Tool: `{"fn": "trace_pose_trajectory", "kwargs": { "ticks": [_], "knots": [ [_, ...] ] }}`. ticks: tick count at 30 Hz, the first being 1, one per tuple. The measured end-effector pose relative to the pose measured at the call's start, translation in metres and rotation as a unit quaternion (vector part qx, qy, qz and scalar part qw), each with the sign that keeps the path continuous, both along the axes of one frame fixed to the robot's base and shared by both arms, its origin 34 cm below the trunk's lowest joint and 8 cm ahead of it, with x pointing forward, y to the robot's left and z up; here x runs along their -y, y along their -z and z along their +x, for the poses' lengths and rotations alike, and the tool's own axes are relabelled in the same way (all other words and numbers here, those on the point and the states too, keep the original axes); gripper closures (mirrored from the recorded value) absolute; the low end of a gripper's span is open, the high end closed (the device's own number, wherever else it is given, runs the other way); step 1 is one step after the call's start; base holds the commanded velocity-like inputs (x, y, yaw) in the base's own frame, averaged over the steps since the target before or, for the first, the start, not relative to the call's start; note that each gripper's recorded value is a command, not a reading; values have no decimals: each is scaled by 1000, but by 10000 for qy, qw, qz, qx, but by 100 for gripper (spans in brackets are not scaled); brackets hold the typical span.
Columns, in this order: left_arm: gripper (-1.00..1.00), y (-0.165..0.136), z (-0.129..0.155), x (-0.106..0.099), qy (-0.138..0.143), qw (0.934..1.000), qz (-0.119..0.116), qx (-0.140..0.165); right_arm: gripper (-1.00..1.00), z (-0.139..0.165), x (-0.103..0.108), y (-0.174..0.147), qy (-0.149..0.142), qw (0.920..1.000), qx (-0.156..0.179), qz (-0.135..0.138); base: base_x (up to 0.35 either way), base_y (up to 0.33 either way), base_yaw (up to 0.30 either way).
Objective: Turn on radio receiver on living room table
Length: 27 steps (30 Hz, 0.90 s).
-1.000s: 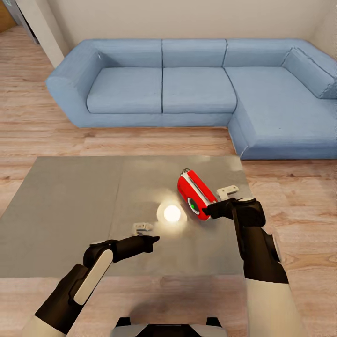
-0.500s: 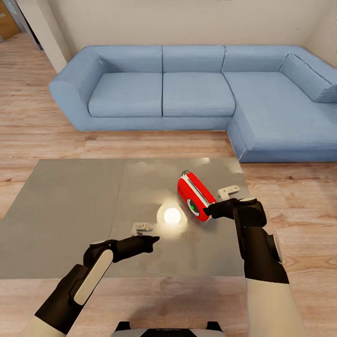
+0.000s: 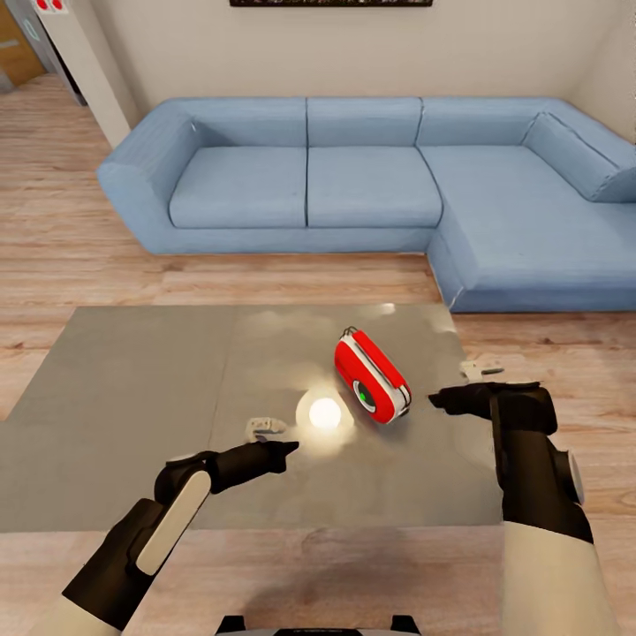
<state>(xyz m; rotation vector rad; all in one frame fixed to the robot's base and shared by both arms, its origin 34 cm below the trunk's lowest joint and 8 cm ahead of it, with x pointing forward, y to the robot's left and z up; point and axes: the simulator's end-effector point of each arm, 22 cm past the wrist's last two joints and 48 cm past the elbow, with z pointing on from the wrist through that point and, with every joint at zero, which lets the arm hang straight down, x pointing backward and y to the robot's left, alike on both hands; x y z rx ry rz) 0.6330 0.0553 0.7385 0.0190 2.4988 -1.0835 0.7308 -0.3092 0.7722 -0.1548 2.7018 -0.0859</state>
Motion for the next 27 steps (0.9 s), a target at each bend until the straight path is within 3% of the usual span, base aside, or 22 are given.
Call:
{"fn": "trace_pose_trajectory", "kwargs": {
  "ticks": [4, 7, 8, 12, 14, 17, 19, 21, 22, 27],
  "knots": [
    [100, -2, 1, -5, 6, 10000, 38, 23, -100, -2, 14, -3, 50, 10000, 5, -60, 0, 0, 0],
    [100, 0, 0, -9, 22, 9999, 104, 34, -100, -19, 38, 3, 283, 9995, -100, -117, 0, 0, 0],
    [100, 1, 0, -12, 26, 9999, 135, 34, -100, -26, 48, 5, 375, 9991, -135, -145, 0, 0, 0],
    [100, 17, -7, -55, 41, 9985, 536, -22, -100, -60, 113, 11, 605, 9967, -124, -527, 0, 0, 0],
    [100, 29, -28, -68, 56, 9977, 654, -188, -100, -87, 144, 15, 736, 9945, -208, -712, 0, 0, 0],
    [100, 41, -53, -74, 76, 9965, 731, -394, -100, -117, 165, 22, 847, 9924, -349, -823, 0, 0, 0],
    [100, 64, -93, -83, 83, 9931, 858, -798, -100, -157, 183, 32, 901, 9900, -537, -948, 0, 0, 0],
    [100, 78, -116, -89, 72, 9899, 934, -1061, -100, -178, 190, 36, 942, 9887, -623, -981, 0, 0, 0],
    [100, 96, -143, -99, 53, 9851, 1061, -1354, -100, -200, 199, 41, 1003, 9869, -745, -1025, 0, 0, 0],
    [100, 137, -187, -122, -81, 9784, 1413, -1508, -100, -262, 201, 80, 1041, 9835, -1244, -803, 0, 0, 0]
  ]
}}
